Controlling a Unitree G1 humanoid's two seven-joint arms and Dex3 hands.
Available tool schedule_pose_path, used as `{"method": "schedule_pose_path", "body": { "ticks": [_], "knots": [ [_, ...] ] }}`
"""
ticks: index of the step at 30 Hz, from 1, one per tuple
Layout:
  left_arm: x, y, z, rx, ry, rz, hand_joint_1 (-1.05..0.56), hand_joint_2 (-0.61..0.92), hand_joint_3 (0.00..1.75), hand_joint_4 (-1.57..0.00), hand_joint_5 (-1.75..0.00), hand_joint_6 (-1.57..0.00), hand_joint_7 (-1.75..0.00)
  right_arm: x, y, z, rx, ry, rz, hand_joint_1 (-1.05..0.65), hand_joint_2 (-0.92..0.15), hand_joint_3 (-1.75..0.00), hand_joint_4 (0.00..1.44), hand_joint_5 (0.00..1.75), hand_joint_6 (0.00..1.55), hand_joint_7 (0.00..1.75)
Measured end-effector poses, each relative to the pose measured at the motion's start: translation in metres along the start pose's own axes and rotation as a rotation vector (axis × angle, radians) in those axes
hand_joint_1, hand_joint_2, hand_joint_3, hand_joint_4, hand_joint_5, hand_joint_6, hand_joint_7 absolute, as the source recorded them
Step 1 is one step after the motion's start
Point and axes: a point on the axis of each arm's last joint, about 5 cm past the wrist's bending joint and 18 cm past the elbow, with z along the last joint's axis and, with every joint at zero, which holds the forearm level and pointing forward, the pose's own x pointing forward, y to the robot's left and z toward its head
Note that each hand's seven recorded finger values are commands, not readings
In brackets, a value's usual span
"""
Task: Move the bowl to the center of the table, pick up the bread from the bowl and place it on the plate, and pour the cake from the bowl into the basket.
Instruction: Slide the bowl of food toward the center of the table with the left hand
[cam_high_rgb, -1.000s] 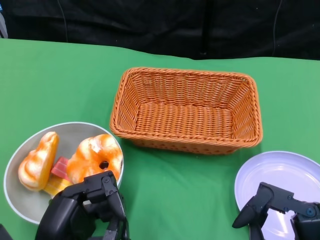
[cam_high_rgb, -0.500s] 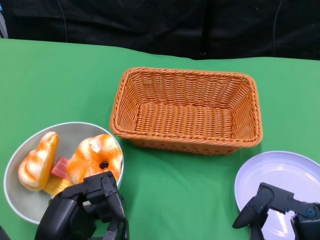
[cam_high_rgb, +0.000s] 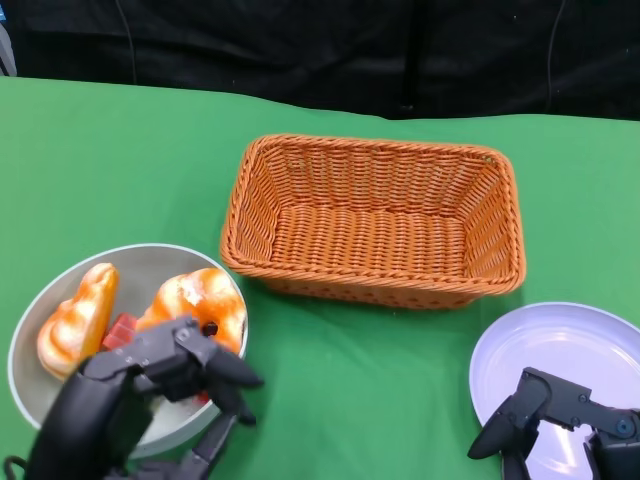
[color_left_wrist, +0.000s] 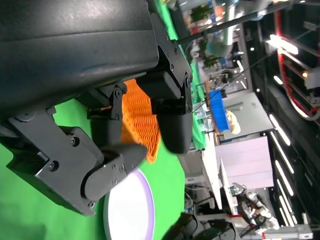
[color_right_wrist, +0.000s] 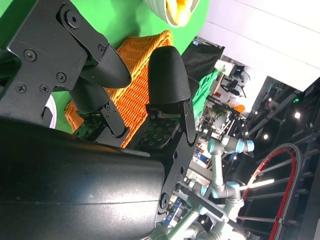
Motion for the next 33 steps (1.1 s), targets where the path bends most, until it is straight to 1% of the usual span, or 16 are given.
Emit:
{"method": "schedule_pose_path", "body": {
  "ticks": [2, 3, 5, 8, 9, 11, 14, 16, 18, 23, 24, 26, 28, 30, 31, 33],
  "knots": [
    [-0.001, 0.008, 0.003, 0.044, -0.003, -0.001, -0.47, 0.86, 0.37, -0.59, -0.85, -0.48, -0.52, -0.001, -0.001, 0.0, -0.004, 0.002, -0.003, 0.04, -0.1, -1.75, 0.96, 1.68, 0.89, 1.34],
    [-0.001, 0.012, 0.004, 0.068, -0.007, 0.0, -0.49, 0.89, 0.31, -0.57, -0.81, -0.46, -0.48, 0.0, -0.001, 0.0, -0.005, 0.001, -0.004, 0.04, -0.1, -1.75, 0.96, 1.68, 0.9, 1.34],
    [-0.001, 0.021, 0.006, 0.108, -0.027, 0.002, -0.53, 0.91, 0.27, -0.51, -0.75, -0.42, -0.41, 0.0, -0.001, 0.0, -0.006, 0.001, -0.004, 0.04, -0.1, -1.75, 0.97, 1.67, 0.9, 1.33],
    [-0.003, 0.031, 0.005, 0.13, -0.038, 0.018, -0.58, 0.92, 0.27, -0.45, -0.71, -0.38, -0.36, 0.0, -0.002, 0.0, -0.006, 0.0, -0.001, 0.04, -0.11, -1.75, 0.97, 1.67, 0.9, 1.33],
    [-0.003, 0.034, 0.003, 0.133, -0.04, 0.023, -0.62, 0.92, 0.3, -0.44, -0.7, -0.38, -0.34, 0.0, -0.002, 0.0, -0.006, 0.0, -0.001, 0.03, -0.1, -1.75, 0.97, 1.67, 0.9, 1.33],
    [-0.003, 0.043, 0.002, 0.161, -0.053, 0.052, -0.67, 0.92, 0.34, -0.44, -0.68, -0.38, -0.31, 0.0, -0.002, 0.0, -0.005, 0.001, -0.001, 0.03, -0.1, -1.75, 0.97, 1.67, 0.9, 1.33],
    [-0.003, 0.056, 0.003, 0.222, -0.072, 0.081, -0.74, 0.92, 0.41, -0.45, -0.66, -0.41, -0.28, 0.0, -0.002, 0.0, -0.005, 0.001, 0.0, 0.03, -0.1, -1.75, 0.97, 1.67, 0.9, 1.33],
    [-0.002, 0.065, 0.004, 0.279, -0.081, 0.102, -0.75, 0.92, 0.42, -0.45, -0.65, -0.42, -0.27, 0.0, -0.002, 0.0, -0.006, 0.001, -0.001, 0.03, -0.1, -1.75, 0.97, 1.67, 0.9, 1.33],
    [-0.002, 0.073, 0.004, 0.319, -0.078, 0.12, -0.75, 0.92, 0.42, -0.41, -0.63, -0.41, -0.25, 0.0, -0.002, 0.0, -0.006, 0.001, -0.001, 0.03, -0.1, -1.75, 0.97, 1.67, 0.9, 1.33],
    [-0.002, 0.096, 0.002, 0.428, -0.011, 0.196, -0.76, 0.92, 0.44, -0.34, -0.61, -0.39, -0.2, 0.0, -0.002, 0.0, -0.006, -0.001, -0.001, 0.02, -0.11, -1.75, 0.97, 1.67, 0.9, 1.33],
    [-0.001, 0.099, 0.001, 0.451, 0.005, 0.214, -0.75, 0.92, 0.43, -0.29, -0.64, -0.38, -0.18, 0.001, -0.002, 0.0, -0.006, -0.003, 0.0, 0.02, -0.11, -1.75, 0.97, 1.68, 0.9, 1.33],
    [0.0, 0.101, -0.001, 0.476, 0.029, 0.23, -0.73, 0.92, 0.43, -0.26, -0.66, -0.38, -0.17, 0.001, -0.001, 0.0, -0.006, -0.005, 0.001, 0.01, -0.11, -1.75, 0.97, 1.68, 0.9, 1.33],
    [0.001, 0.102, -0.003, 0.483, 0.064, 0.241, -0.73, 0.92, 0.42, -0.1, -0.81, -0.35, -0.15, 0.001, -0.001, 0.0, -0.005, -0.007, 0.002, 0.01, -0.1, -1.75, 0.97, 1.7, 0.89, 1.33],
    [0.002, 0.103, -0.005, 0.49, 0.117, 0.252, -0.73, 0.92, 0.41, -0.05, -0.85, -0.34, -0.14, 0.002, -0.001, 0.0, -0.005, -0.007, 0.002, 0.01, -0.1, -1.75, 0.97, 1.7, 0.89, 1.33],
    [0.003, 0.103, -0.006, 0.495, 0.143, 0.259, -0.68, 0.92, 0.41, -0.02, -0.74, -0.3, -0.13, 0.002, -0.001, 0.0, -0.005, -0.007, 0.002, 0.01, -0.1, -1.75, 0.96, 1.7, 0.89, 1.33],
    [0.006, 0.104, -0.008, 0.518, 0.202, 0.27, -0.65, 0.92, 0.4, 0.0, -0.65, -0.27, -0.11, 0.002, -0.001, 0.0, -0.004, -0.008, 0.003, 0.01, -0.1, -1.75, 0.96, 1.7, 0.89, 1.33]
  ]
}}
